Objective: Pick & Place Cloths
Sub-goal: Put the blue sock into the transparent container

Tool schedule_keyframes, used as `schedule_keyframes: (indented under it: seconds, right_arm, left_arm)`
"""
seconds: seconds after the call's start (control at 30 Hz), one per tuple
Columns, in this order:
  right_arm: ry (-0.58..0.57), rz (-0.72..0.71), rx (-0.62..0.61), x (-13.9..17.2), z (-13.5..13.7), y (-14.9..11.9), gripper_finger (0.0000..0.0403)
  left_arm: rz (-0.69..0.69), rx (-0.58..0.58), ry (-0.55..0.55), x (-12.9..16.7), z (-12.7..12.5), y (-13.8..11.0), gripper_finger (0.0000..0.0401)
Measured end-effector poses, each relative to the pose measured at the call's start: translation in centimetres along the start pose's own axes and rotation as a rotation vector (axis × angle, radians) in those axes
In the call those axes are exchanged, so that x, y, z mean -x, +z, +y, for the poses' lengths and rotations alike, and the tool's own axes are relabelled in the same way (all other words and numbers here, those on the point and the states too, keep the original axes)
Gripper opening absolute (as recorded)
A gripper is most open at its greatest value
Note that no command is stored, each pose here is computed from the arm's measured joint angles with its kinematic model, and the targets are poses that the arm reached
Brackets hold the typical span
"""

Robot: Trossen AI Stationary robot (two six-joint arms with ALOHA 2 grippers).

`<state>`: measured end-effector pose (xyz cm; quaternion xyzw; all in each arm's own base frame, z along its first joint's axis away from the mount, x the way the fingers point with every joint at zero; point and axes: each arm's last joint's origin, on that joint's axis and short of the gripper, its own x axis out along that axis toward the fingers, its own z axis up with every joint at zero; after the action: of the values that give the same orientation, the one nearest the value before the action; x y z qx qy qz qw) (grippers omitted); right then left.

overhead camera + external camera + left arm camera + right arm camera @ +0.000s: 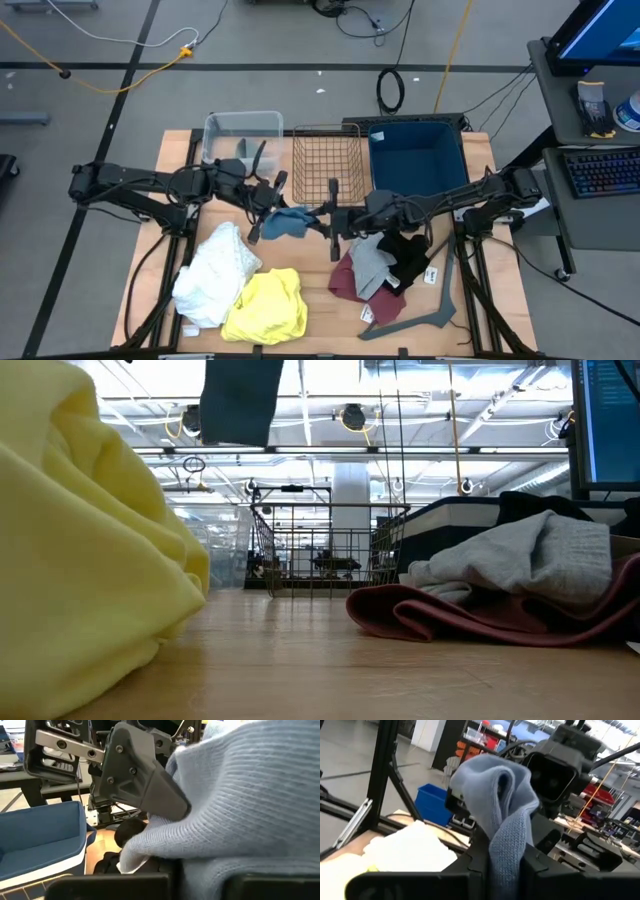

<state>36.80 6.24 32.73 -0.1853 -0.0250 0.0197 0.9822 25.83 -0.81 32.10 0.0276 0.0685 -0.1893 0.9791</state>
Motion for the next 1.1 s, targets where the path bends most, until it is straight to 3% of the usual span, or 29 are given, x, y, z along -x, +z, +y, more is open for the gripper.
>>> schedule_keyframes:
  seconds: [0.33,0.6,0.83,1.1]
  right_arm:
    - [0.061,0.102,0.017,0.5,1.3,-0.3,0.0123]
    - [0.018,0.269,0.070,1.0,3.1,-1.2,0.0174]
    - [0.018,0.401,0.125,1.8,4.7,-1.7,0.0192]
    - [0.100,0.537,0.143,2.9,6.3,-2.6,0.0190]
  left_arm:
    - [0.046,0.037,0.040,0.0,0.1,-0.5,0.0003]
    - [0.040,0.098,0.122,0.4,1.2,-0.5,0.0002]
    - [0.008,0.151,0.182,1.0,2.6,-0.4,0.0001]
    - [-0.047,0.183,0.253,2.2,4.0,0.2,0.0001]
